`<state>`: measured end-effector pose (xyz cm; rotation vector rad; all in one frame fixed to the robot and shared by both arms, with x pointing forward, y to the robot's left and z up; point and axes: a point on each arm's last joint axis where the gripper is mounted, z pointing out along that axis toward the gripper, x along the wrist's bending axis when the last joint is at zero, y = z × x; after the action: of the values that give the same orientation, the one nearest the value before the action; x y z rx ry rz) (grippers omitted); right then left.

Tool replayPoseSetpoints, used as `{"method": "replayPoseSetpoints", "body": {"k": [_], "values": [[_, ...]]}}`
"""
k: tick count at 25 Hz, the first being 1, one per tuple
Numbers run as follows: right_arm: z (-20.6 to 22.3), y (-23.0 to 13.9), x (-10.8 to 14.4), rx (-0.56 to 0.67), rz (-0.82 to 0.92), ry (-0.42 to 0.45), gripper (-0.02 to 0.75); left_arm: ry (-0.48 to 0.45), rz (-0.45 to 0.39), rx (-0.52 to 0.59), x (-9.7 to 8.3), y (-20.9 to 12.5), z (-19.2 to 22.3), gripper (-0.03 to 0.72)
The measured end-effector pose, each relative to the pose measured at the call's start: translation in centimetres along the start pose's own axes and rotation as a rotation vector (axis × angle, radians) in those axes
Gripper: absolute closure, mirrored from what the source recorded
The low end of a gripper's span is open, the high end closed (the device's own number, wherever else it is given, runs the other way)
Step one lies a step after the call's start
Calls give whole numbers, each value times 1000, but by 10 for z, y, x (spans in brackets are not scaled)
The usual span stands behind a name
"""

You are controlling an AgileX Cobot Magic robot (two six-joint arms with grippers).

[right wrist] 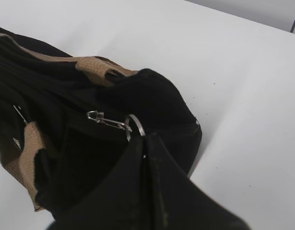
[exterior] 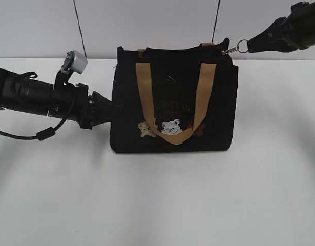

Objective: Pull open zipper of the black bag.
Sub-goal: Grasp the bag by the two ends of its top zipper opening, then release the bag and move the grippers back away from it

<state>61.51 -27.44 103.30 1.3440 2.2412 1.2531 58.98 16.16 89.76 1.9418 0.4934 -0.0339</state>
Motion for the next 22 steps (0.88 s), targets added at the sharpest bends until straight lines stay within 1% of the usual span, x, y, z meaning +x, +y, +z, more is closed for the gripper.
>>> {"method": "replayPoseSetpoints", "body": {"k": [3, 4, 5, 6, 8, 9, 10, 11, 12, 14, 17, 21, 22], "values": [[0, 1, 1, -6, 12, 11, 741, 14, -48, 10, 1, -1, 0, 648], [0, 1, 1, -8, 15, 16, 715, 21, -74, 13, 2, -1, 0, 629], [0, 1, 2, -10, 17, 20, 675, 25, -97, 14, 2, -1, 0, 592], [-1, 2, 3, -13, 19, 25, 612, 30, -128, 21, 3, -2, 0, 549], [-5, 4, 6, -18, 15, 42, 450, 42, -180, 31, 3, -2, -1, 416], [-8, 5, 10, -21, 9, 56, 382, 48, -202, 35, 3, -1, -2, 350], [-12, 7, 14, -25, 0, 71, 311, 58, -222, 38, 3, 1, -3, 305], [-16, 9, 17, -24, -9, 89, 257, 68, -236, 42, 2, 3, -5, 267], [-20, 10, 21, -22, -24, 102, 229, 72, -237, 45, 1, 7, -7, 246], [-27, 11, 28, -5, -53, 130, 195, 92, -239, 57, -3, 17, -14, 225], [-35, 12, 41, 34, -104, 147, 181, 131, -227, 103, -12, 33, -28, 216], [-37, 12, 72, 133, -196, 166, 178, 196, -231, 171, -26, 46, -47, 215], [-38, 11, 78, 161, -205, 156, 178, 217, -230, 179, -31, 49, -53, 215]]}}
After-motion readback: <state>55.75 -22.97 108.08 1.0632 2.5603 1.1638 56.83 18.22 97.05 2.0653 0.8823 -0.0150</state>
